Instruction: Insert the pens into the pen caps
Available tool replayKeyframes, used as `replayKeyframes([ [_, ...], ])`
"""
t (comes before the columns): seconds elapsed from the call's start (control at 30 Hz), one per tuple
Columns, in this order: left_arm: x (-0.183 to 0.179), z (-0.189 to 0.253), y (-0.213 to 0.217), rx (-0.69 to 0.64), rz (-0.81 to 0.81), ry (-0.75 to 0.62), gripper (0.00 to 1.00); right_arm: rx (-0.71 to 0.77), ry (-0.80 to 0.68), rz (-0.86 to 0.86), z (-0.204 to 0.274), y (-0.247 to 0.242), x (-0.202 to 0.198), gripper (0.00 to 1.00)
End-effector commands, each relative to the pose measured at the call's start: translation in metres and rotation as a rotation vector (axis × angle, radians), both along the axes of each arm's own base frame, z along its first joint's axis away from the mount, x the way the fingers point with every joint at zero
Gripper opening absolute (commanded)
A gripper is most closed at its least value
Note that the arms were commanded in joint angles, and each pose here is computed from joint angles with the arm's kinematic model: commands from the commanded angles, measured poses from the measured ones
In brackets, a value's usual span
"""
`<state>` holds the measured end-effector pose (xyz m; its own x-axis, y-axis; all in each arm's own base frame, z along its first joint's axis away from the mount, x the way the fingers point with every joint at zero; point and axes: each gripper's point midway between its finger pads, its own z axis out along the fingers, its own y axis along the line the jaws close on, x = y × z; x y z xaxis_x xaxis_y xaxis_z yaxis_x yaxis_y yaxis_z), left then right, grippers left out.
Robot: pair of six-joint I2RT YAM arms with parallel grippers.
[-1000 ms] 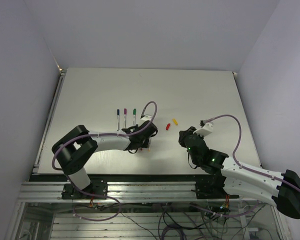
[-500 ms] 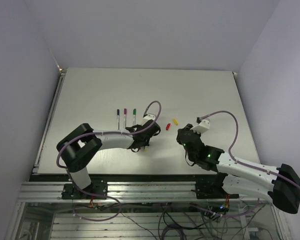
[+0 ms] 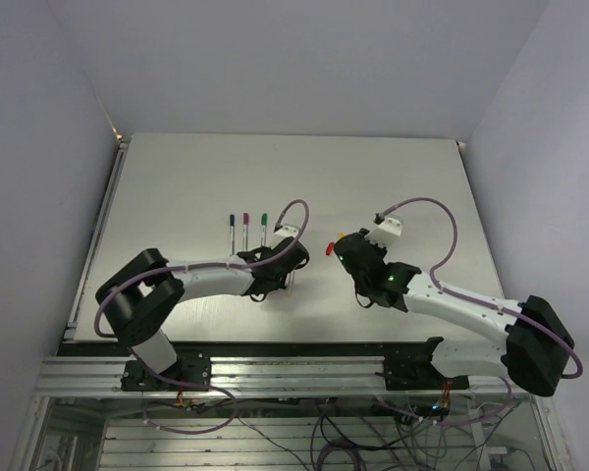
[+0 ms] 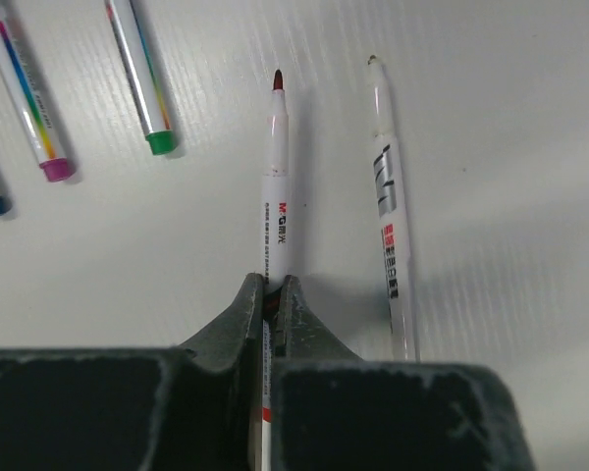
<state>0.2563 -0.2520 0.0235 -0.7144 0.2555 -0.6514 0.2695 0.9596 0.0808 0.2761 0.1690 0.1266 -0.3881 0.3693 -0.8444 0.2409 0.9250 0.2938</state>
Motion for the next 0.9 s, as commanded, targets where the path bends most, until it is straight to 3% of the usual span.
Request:
replayKeyframes([
  [0.0, 0.0, 0.035, 0.005, -0.058, 0.011, -0.064, 0.07, -0.008, 0.088, -0.01, -0.013, -0.006, 0.011, 0.2],
  [0.27, -0.01, 0.079, 0.01, -0.202, 0.006, -0.131, 0.07, 0.037, 0.212, 0.081, -0.041, 0.004, 0.035, 0.2],
  [0.53, -0.019, 0.075, 0.021, -0.228, 0.031, -0.128, 0.07, -0.019, 0.292, 0.198, -0.062, 0.036, 0.055, 0.33],
  [0.87, -0.023, 0.073, 0.028, -0.243, 0.035, -0.139, 0.07, -0.094, 0.344, 0.169, -0.078, 0.046, 0.079, 0.34],
])
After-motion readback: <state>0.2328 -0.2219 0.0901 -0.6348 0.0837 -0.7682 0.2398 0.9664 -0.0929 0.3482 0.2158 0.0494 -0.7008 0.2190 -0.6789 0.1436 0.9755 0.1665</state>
